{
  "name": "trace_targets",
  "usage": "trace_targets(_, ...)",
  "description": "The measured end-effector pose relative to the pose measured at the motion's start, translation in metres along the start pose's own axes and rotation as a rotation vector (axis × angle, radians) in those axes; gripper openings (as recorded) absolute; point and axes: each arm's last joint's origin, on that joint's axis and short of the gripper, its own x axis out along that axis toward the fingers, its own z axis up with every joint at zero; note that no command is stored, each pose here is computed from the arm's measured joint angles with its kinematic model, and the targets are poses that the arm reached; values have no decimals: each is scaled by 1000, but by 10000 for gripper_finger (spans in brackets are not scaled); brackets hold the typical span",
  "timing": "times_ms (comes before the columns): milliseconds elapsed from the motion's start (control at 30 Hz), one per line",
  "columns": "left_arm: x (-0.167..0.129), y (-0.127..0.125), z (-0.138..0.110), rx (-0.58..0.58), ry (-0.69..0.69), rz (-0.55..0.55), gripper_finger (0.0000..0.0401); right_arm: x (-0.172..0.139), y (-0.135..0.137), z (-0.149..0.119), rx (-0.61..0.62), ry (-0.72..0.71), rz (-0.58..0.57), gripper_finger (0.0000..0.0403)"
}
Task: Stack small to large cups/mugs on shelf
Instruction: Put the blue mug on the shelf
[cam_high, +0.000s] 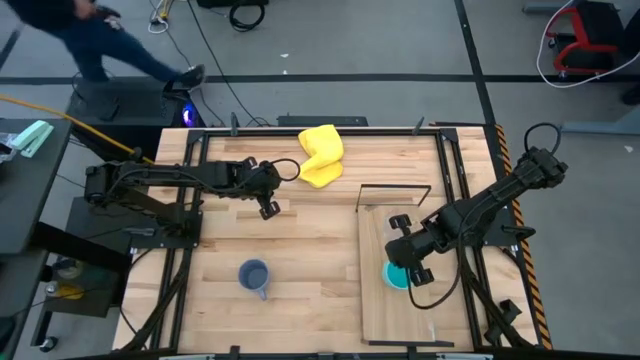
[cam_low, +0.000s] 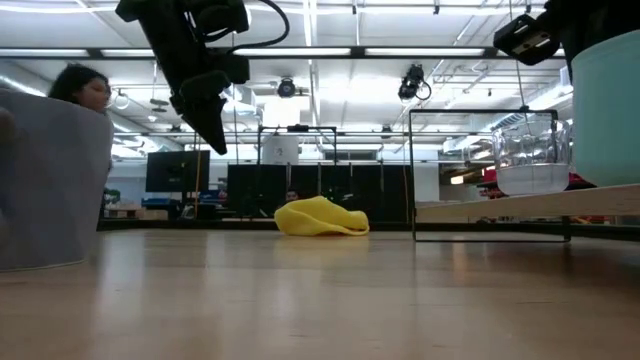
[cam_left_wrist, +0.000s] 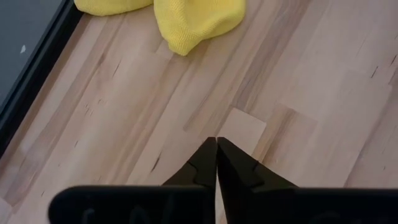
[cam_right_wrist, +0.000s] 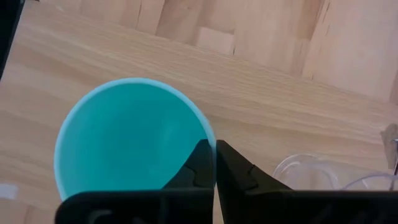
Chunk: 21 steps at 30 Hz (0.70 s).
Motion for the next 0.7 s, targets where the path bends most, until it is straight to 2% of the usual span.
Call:
trace_targets(167,0,0,0,0,0,0,33,0,0,0,40,1,1,19)
trace_targets(500,0,0,0,0,0,0,6,0,0,0,45,0,0,26)
trace_targets(700,0,0,0,-1,0,0,24,6,0,-2,63,-11,3,26)
